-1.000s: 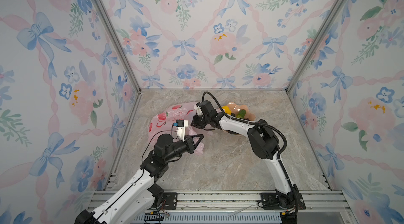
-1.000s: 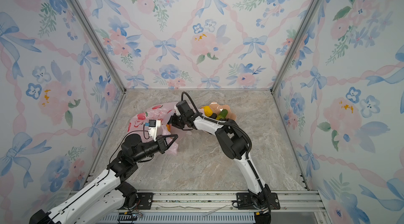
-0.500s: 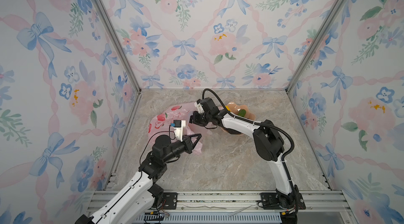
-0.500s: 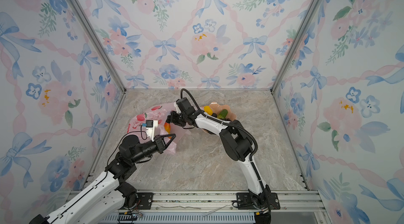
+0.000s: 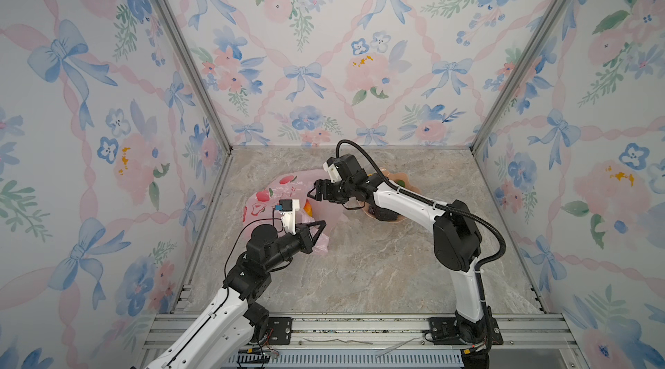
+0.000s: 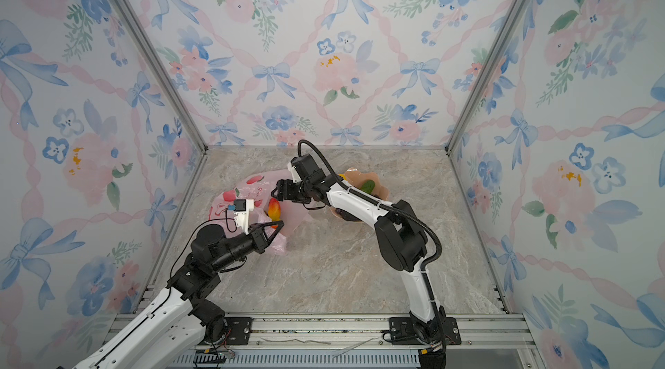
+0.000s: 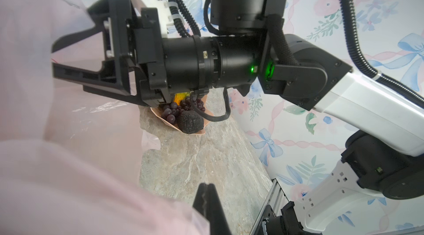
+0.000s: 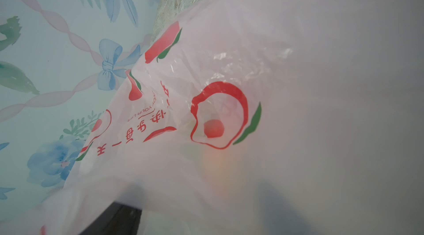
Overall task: Place the fruits into the plastic bag
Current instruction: Place the fruit in the plastic bag.
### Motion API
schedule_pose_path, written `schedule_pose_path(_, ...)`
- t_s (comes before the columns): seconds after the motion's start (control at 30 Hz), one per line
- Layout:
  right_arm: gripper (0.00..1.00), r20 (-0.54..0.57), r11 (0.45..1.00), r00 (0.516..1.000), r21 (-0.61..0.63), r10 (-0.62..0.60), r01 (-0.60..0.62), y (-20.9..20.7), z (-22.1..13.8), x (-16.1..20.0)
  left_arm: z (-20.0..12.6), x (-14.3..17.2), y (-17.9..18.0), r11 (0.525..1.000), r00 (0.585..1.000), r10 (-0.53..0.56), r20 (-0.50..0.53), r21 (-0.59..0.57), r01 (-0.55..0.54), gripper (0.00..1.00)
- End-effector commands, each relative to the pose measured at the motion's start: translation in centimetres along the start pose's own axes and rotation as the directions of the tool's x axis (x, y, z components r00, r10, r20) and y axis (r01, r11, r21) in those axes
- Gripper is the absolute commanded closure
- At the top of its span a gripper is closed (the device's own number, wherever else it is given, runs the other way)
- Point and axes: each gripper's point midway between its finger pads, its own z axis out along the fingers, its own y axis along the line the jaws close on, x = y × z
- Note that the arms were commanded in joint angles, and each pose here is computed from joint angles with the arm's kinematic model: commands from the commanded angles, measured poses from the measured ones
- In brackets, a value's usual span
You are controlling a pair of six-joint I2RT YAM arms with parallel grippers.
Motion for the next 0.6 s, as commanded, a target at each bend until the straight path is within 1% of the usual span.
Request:
schedule_pose_path(0.0, 0.20, -0.024, 0.999, 0.999, 0.017, -0.036, 0.037, 0.7, -2.0, 0.9, -0.3, 0.2, 0.9, 0.999, 1.000, -0.009, 0.004, -0.034, 0.009, 1.00)
schedule_pose_path(0.17, 0.19, -0.022, 0.999, 0.998, 0.005, -0.052, 0.052, 1.7, -4.4, 1.2, -0.4, 0.3, 1.4, 0.998, 1.000, -0.015, 0.007, -0.058, 0.016, 1.00)
schedule_pose_path(0.23, 0.19, -0.021, 0.996, 0.996, 0.008, -0.090, 0.090, 2.0, -5.7, 1.4, -0.5, 0.3, 1.6, 0.998, 1.000, -0.016, 0.009, -0.063, 0.017, 1.00)
schedule_pose_path(0.4, 0.18, -0.028, 0.991, 0.991, 0.018, -0.129, 0.129, 2.6, -8.7, 2.2, -0.5, 0.2, 1.5, 0.998, 1.000, -0.015, 0.012, -0.060, 0.016, 1.00)
schedule_pose_path(0.57, 0.17, -0.002, 0.988, 0.988, 0.030, -0.152, 0.152, 2.8, -12.1, 2.4, -0.5, -0.1, 1.2, 0.998, 1.000, -0.011, 0.017, -0.054, 0.012, 1.00)
